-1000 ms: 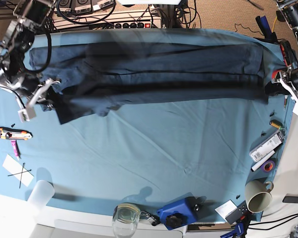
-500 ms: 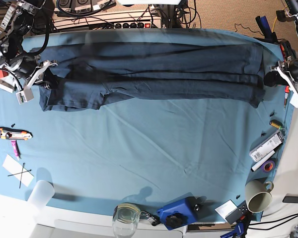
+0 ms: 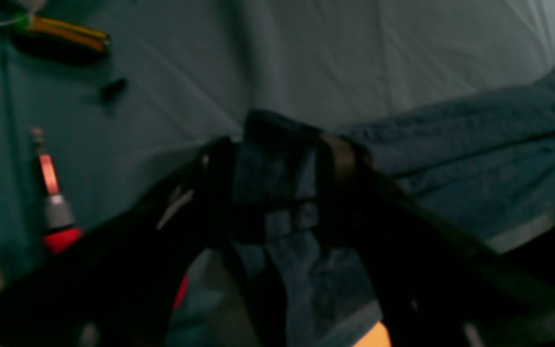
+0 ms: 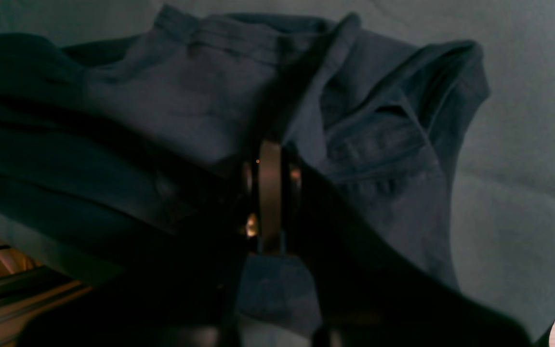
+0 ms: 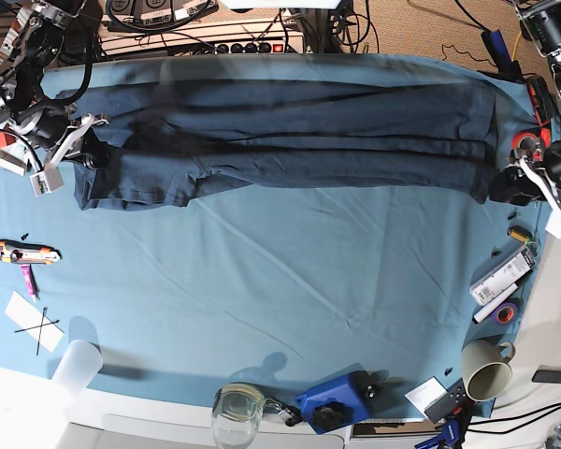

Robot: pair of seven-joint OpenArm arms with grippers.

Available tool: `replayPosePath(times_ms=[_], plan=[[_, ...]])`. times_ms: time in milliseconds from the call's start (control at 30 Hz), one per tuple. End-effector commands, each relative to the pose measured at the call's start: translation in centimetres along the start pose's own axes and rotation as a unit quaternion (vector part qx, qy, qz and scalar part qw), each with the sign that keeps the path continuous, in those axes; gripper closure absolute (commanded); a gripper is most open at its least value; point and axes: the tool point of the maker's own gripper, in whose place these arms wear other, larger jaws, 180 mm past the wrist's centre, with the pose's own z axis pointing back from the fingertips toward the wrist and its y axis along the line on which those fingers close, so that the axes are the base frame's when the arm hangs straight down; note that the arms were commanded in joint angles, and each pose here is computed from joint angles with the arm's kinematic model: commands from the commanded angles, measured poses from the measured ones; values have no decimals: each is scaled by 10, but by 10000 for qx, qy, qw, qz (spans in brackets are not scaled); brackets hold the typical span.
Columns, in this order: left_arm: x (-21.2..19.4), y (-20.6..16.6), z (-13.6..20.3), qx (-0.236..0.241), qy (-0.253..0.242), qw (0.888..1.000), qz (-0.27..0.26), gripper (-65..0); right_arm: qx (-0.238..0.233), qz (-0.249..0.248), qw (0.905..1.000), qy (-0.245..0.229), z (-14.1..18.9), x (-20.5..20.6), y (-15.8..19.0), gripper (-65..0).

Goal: Fold the T-shirt properly
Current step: 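Hold the strip ends with both grippers and pull them apart to straighten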

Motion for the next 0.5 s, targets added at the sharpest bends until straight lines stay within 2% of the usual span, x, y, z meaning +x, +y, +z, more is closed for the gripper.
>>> replayPosePath(times_ms=[0,133,200,267,467], plan=[[10,-4,2,-61,-67,9998,-186,-288,-59,132,9997,-199,6,13,-3,0],[-4,-21,-19,-223,348,9981,-462,-288,-61,134,9997,-195,6,13,-3,0],[-10,-14,-27,94,511,9966,-642,-288,-61,134,9997,-189,6,13,-3,0],[-14,-2,-29,479,634,9951,-580,-288,-62,134,9998,-166,6,12,-3,0],[-12,4,-29,651,576,9946,-575,-288,-60,133,9997,-179,6,13,-3,0]])
